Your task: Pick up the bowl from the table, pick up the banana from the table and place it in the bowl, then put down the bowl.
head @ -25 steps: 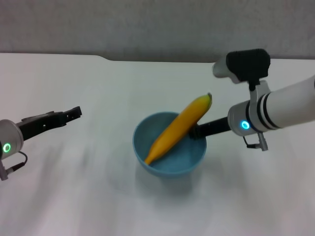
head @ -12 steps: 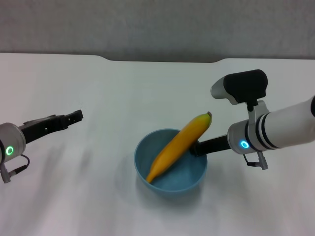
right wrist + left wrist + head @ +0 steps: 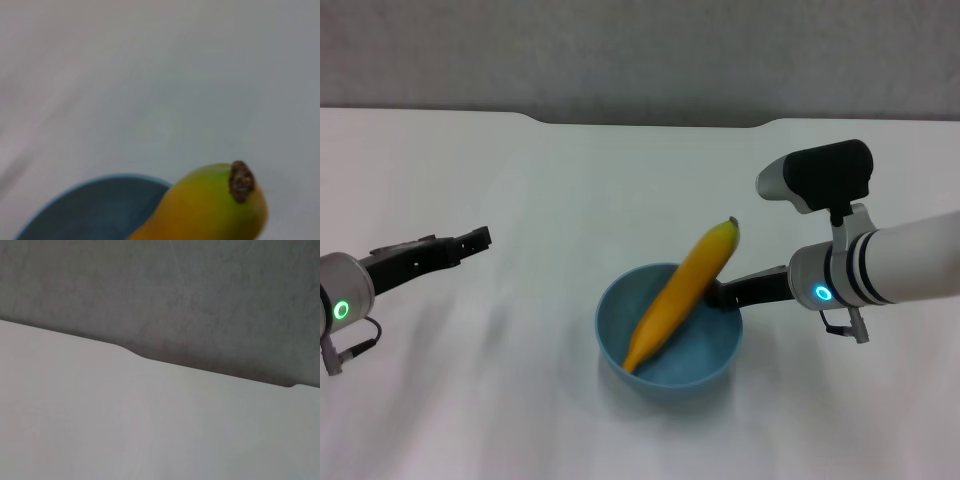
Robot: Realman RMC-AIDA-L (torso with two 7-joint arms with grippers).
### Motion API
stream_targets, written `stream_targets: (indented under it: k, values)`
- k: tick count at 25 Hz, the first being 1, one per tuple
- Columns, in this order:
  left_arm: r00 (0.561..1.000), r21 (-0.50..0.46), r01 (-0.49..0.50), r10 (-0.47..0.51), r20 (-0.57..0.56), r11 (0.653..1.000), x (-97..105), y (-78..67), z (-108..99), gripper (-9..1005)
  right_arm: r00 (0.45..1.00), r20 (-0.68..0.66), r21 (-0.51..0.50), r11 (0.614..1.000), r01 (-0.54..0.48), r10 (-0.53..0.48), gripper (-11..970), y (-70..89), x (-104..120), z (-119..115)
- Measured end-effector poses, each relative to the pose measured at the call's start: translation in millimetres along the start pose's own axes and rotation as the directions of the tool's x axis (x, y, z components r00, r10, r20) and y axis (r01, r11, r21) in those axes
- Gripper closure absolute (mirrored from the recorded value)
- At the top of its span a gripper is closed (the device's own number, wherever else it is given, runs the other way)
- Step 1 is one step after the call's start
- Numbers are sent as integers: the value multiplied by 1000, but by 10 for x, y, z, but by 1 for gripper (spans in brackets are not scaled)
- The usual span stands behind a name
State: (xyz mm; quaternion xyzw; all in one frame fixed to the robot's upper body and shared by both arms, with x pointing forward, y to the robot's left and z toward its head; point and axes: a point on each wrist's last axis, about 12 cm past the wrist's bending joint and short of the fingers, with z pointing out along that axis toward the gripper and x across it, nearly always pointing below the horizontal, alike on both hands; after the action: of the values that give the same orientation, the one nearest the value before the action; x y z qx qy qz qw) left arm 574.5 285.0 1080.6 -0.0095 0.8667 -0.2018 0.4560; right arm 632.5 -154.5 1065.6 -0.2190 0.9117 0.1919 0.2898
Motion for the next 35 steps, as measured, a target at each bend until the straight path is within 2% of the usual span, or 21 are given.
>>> stream_targets:
  k: [7, 12, 18, 21, 24, 29, 35]
  values:
    - [1000, -18, 2, -2, 11, 1000, 51, 50, -76, 160, 994, 94, -22, 998, 59, -57, 741, 35, 41, -100]
    - [999, -17, 18, -18, 27, 1000, 89, 90, -124, 160, 976, 196, -20, 994, 105, -99, 513, 8, 157, -286]
    - [997, -7, 31, -30, 65, 999, 130, 148, -202, 160, 905, 374, 120, 978, 170, -203, 265, -83, 349, -694]
    - [997, -1, 20, -20, 72, 1000, 160, 169, -232, 161, 870, 411, 199, 958, 207, -273, 252, -102, 441, -857]
    - [998, -11, -3, 4, 70, 1000, 194, 198, -260, 161, 852, 407, 247, 938, 244, -329, 245, -132, 520, -910]
    - [992, -57, -64, 69, 105, 996, 258, 263, -306, 165, 848, 438, 283, 941, 186, -299, 247, -214, 600, -917]
    - [979, -100, -135, 148, 141, 986, 453, 348, -272, 165, 852, 451, 319, 939, 125, -266, 246, -366, 768, -897]
